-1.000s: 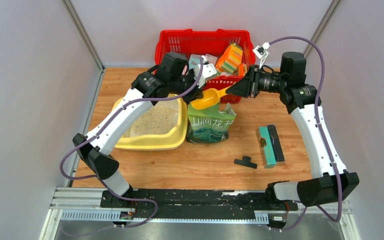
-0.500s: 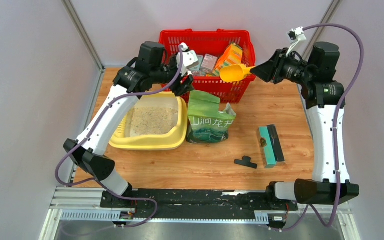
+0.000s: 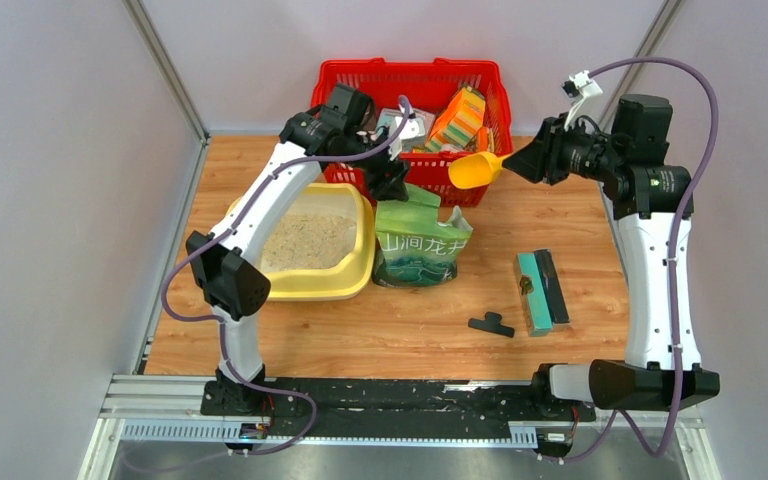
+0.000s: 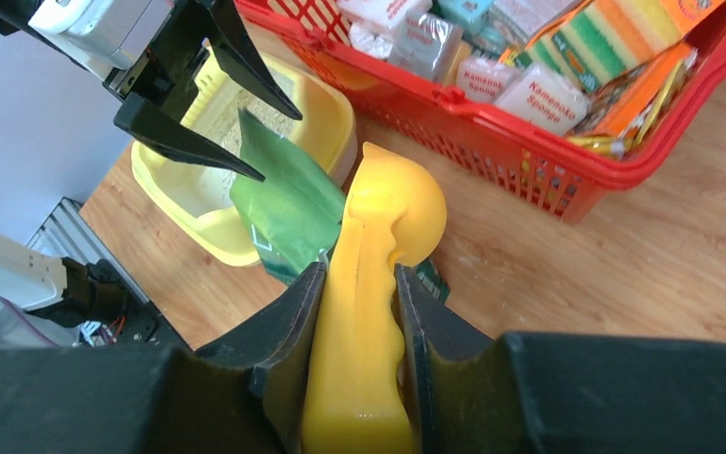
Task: Fill the litter box with clean litter
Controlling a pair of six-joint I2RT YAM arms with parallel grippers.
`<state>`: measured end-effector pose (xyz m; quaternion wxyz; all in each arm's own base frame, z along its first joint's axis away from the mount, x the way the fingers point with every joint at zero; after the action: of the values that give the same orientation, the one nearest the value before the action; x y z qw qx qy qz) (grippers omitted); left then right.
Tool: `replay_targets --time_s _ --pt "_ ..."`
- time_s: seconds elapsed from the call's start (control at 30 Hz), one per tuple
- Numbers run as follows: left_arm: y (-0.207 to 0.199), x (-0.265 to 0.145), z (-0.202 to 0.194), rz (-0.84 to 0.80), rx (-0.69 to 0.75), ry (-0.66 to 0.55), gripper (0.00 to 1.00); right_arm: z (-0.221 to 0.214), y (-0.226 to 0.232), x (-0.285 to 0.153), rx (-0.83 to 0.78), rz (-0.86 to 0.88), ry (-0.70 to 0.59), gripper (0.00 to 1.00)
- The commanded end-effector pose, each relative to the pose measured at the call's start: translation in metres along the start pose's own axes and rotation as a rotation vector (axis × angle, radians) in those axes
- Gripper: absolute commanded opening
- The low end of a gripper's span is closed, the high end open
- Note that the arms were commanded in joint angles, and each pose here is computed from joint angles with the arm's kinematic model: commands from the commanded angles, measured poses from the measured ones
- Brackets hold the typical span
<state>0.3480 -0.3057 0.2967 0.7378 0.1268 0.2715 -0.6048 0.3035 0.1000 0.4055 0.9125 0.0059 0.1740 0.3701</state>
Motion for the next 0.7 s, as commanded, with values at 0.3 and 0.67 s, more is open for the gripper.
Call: replay_targets --time_s 0.3,0.67 --pt "-0.064 -0.009 -0.013 -0.253 -0.036 0.067 0.15 -0.018 0.023 -0.002 0.048 0.049 0.137 0.00" --pt "-0.081 -0.034 0.007 -0.130 0.038 -0.161 0.00 -0.007 0.049 -0.016 -0.077 0.096 0.186 0.00"
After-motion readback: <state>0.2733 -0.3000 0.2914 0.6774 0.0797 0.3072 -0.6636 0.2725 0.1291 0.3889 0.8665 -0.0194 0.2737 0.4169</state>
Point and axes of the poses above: each gripper's point midway between its finger pads, its own x axis out along the fingers, its own y axis along the line the jaws close on, z = x × y, the point moved 2 cm from there along -x, back along the fingers, and after that the axes turned 11 degrees about -x, right-handed, at the moved point
